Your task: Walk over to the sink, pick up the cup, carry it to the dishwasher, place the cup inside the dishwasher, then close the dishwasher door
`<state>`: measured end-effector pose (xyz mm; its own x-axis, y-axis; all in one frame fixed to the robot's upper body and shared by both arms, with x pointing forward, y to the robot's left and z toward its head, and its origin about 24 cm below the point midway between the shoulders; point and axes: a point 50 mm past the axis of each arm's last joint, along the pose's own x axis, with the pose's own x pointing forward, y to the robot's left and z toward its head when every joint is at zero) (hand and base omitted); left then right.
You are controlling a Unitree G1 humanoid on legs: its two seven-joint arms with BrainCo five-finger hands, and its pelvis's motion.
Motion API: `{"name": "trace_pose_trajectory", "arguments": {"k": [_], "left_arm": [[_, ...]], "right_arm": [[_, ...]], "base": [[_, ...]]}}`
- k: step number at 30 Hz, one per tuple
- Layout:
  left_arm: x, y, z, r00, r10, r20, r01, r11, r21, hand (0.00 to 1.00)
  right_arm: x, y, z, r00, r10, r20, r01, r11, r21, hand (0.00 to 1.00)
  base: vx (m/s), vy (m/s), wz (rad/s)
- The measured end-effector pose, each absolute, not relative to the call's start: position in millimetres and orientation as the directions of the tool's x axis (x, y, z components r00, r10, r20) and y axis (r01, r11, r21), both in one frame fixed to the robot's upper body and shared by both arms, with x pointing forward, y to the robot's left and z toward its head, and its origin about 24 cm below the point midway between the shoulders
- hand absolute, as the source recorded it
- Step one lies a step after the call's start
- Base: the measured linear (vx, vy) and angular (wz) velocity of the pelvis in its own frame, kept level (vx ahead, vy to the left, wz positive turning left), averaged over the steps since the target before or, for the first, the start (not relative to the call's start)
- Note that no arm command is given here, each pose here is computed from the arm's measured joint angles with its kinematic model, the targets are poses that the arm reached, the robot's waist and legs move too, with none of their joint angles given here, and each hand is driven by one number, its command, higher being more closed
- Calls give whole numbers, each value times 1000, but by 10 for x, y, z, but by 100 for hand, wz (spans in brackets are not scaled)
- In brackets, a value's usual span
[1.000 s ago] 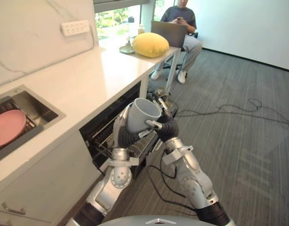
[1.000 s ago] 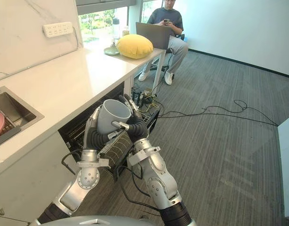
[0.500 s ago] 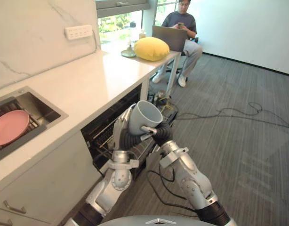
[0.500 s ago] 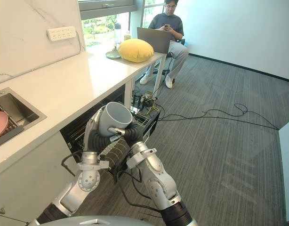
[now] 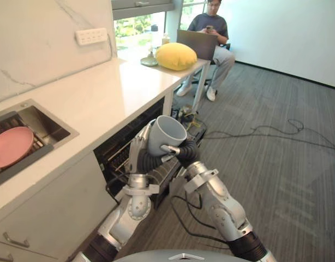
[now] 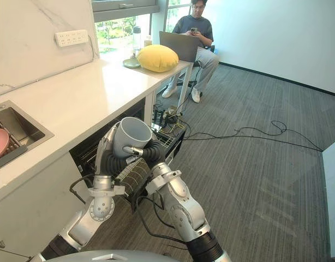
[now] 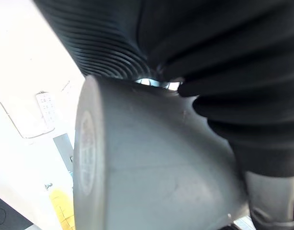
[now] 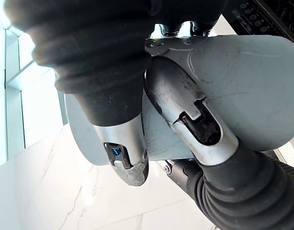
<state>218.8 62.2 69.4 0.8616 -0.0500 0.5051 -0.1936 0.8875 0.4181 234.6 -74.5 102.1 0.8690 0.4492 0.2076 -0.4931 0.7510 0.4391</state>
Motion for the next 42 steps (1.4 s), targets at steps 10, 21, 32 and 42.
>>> {"name": "trace_pose_trajectory", "arguments": {"k": [10,21,32,42], "left_arm": [[2153,621,663,864,-26,503,-210,890,406,0],[2118,602,630,876,-15,482,-197,902,385,100],[2128,644,656,861,23,508,-241,898,368,100],[2124,628,708,809,10,587,-315,851,420,100]], "right_arm": [[2399,-721,1134,873,418,253,-488,766,418,100],[2436,-750,1211,877,379,295,-474,778,413,100],[2422,-696,1186,860,429,278,-511,709,486,0],[2391,-675,1135,871,413,266,-491,701,517,0]], "base": [[0,0,0],[0,0,0],[0,0,0],[0,0,1]]}}
